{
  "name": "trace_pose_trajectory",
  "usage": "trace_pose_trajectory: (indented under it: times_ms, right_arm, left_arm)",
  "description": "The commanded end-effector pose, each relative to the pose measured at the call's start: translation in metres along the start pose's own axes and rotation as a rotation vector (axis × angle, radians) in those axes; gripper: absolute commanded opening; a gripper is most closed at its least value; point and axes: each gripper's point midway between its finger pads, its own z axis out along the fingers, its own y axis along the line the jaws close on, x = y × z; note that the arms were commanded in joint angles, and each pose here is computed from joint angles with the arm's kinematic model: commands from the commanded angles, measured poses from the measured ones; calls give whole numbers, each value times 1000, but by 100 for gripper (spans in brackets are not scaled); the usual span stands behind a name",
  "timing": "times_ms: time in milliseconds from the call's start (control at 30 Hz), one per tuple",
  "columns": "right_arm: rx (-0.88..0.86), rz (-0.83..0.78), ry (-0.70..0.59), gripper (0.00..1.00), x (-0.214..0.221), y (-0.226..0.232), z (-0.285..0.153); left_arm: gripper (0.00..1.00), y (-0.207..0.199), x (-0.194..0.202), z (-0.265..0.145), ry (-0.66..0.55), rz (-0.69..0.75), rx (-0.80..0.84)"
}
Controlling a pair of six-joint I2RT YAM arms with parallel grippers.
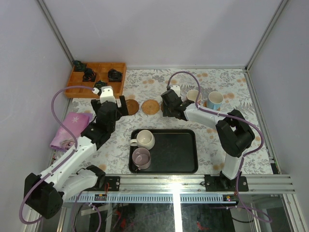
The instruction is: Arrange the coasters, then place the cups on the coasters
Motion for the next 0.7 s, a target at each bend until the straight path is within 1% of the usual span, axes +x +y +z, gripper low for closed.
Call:
trace_pose_trajectory:
  times_ms: [0,167,300,400,500,667]
  right_arm:
    - [-21,17,-50,55,-20,11,-10]
    - [-28,17,-43,55,-19,12,-8]
    - [-19,20,-46,55,-18,10,-9]
    - [-1,25,-56,56,-19,4,-14]
    - [8,33,-71,58,-21,-1,-22]
    - [10,31,-74,65,-21,-7,-36]
  left_arm:
    - [100,-2,-14,-6,-73,-35,39]
    - [100,-3,-7,0,-26,-5,21]
    - [100,-17,1,3,12,28,87]
    - [100,-21,0,1,4,51,125]
    - [100,-20,0,-1,-8,85,138]
    - [100,-18,-4,-7,-23,148,163]
